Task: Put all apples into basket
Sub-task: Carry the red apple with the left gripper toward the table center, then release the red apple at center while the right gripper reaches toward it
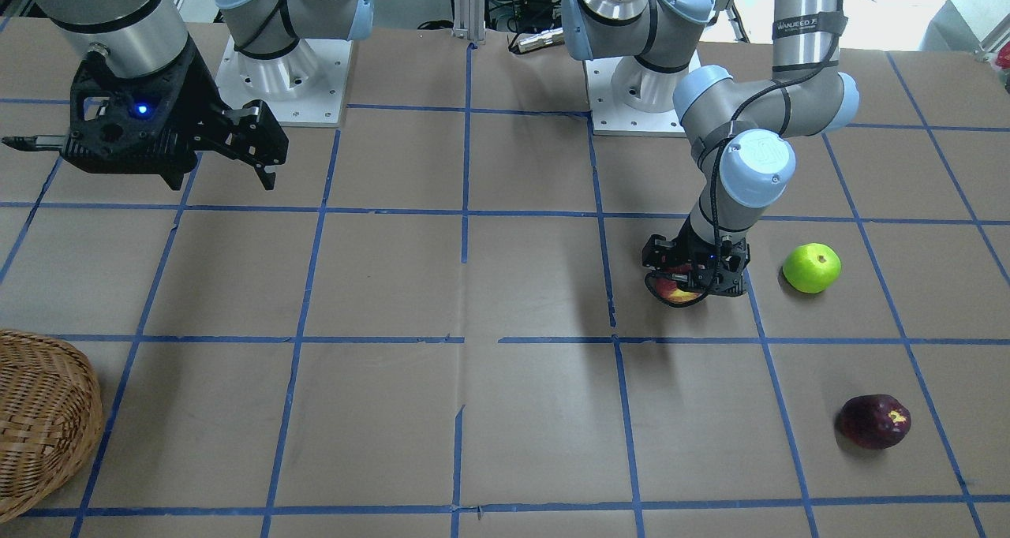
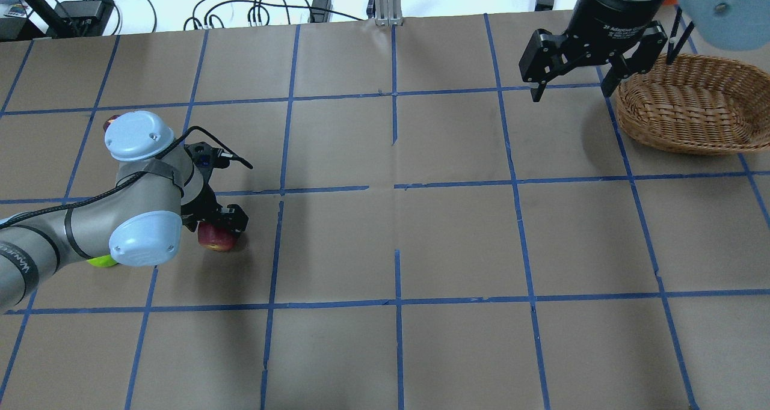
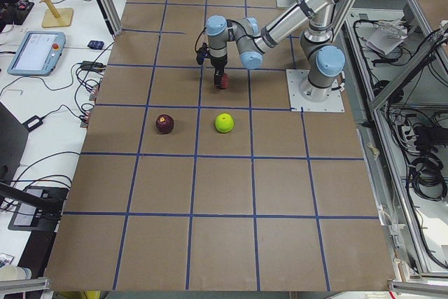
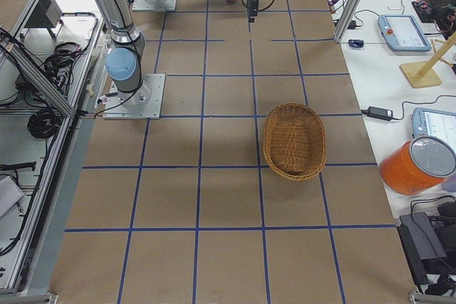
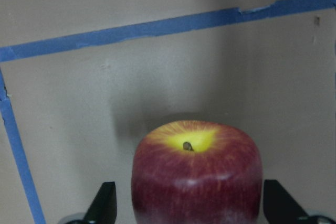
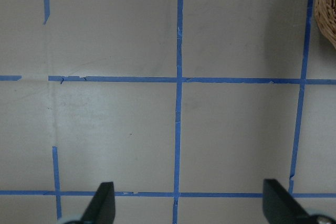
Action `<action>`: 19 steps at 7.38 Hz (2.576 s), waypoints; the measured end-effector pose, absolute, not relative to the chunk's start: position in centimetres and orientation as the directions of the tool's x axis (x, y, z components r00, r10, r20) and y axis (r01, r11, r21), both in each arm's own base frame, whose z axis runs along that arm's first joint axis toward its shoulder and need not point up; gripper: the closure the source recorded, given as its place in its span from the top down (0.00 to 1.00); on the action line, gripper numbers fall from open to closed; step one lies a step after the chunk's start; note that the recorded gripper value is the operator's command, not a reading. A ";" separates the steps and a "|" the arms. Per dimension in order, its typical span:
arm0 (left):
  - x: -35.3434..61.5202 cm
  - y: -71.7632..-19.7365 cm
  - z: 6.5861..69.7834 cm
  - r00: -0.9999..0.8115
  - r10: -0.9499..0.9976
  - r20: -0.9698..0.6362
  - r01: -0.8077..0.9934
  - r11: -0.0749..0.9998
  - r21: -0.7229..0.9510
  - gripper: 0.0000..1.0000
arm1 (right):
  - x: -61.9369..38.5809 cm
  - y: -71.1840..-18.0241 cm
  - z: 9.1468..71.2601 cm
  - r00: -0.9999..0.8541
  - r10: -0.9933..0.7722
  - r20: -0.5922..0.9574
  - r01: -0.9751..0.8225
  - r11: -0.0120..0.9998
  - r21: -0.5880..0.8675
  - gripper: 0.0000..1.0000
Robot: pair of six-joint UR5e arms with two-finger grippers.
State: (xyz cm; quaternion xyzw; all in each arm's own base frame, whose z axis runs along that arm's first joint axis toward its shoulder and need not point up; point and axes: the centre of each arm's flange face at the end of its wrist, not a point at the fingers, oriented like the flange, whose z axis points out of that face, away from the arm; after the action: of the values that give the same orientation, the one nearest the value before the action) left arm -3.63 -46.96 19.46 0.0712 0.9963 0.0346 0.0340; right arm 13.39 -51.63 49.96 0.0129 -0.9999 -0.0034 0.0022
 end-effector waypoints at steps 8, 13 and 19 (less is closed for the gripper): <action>-17.6 -56.1 27.1 -0.993 -0.104 0.055 -0.098 0.990 0.105 0.24 | 13.1 -51.7 49.9 -1.000 -0.024 0.010 -0.024 1.000 0.009 1.00; -33.3 -56.5 20.9 -0.981 -0.089 0.172 -0.097 0.994 -0.040 1.00 | 12.9 -51.8 49.8 -1.000 -0.020 0.014 -0.020 1.000 0.011 1.00; -26.9 -56.0 29.7 -0.990 -0.122 0.069 -0.115 0.988 0.104 1.00 | 13.1 -52.2 49.1 -1.000 -0.025 0.004 -0.025 1.000 0.009 1.00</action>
State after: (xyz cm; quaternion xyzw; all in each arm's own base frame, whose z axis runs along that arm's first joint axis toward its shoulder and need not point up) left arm -26.93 -56.00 29.70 -0.0596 0.9963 0.0497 -0.0376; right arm 13.10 -52.17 49.14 0.0124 -0.9999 -0.0045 0.0019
